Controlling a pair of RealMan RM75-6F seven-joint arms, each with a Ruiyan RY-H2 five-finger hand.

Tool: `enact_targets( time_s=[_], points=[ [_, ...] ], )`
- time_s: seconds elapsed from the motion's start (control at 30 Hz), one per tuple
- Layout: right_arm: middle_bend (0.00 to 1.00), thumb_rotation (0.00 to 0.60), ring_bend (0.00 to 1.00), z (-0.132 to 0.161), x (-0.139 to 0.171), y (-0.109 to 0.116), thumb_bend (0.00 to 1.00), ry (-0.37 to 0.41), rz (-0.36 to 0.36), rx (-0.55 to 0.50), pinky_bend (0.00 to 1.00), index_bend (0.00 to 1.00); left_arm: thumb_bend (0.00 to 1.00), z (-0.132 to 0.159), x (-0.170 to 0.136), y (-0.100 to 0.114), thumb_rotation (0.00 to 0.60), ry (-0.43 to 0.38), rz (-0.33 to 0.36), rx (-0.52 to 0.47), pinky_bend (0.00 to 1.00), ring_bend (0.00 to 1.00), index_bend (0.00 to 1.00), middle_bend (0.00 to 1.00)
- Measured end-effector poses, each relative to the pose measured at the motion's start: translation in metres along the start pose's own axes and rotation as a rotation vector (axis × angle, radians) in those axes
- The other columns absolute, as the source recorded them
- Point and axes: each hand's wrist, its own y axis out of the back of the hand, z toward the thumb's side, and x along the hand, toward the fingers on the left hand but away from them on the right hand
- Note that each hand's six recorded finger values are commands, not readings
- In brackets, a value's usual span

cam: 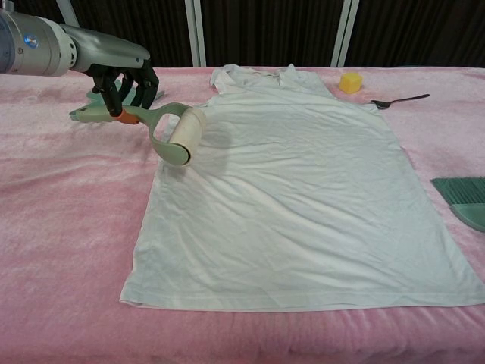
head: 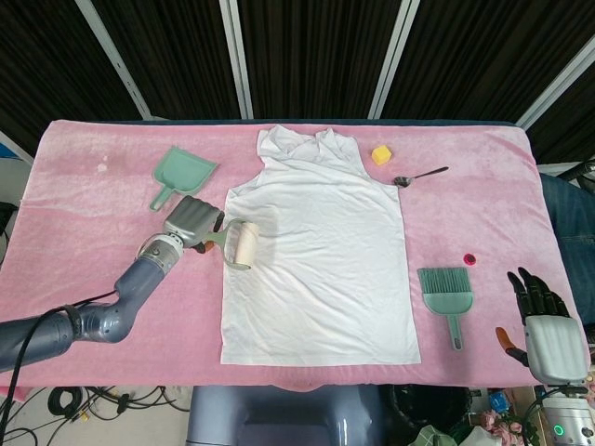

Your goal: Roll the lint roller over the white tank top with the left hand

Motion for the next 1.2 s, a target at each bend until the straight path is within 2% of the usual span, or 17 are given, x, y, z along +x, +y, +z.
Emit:
enact_targets(
  time_s=[0.1, 0.43, 1.0, 1.2],
  points=[
    [0.04, 0.600, 0.10, 0.000, 0.000, -0.001, 0.20, 0.001, 0.002, 0.006, 0.21, 0.00, 0.55, 0.005, 0.003, -0.003, 0.600, -0.001, -0.003, 0.034, 0.69, 0.51, 0.70, 0.63],
    [0.04, 0.600, 0.10, 0.002, -0.001, -0.001, 0.20, 0.011, -0.003, 0.019, 0.21, 0.00, 0.55, 0.023, 0.014, -0.010, 0.600, -0.010, 0.020, 0.049, 0.69, 0.51, 0.71, 0.63],
    [0.04, 0.600, 0.10, 0.001, 0.000, 0.000, 0.20, 0.009, -0.005, 0.007, 0.21, 0.00, 0.55, 0.059, 0.027, -0.031, 0.600, -0.052, 0.018, 0.036, 0.70, 0.51, 0.71, 0.63],
    [0.04, 0.600, 0.10, 0.000, -0.001, 0.001, 0.20, 0.006, -0.006, 0.004, 0.21, 0.00, 0.55, 0.073, 0.031, -0.033, 0.600, -0.060, 0.034, -0.002, 0.70, 0.51, 0.71, 0.63]
  ],
)
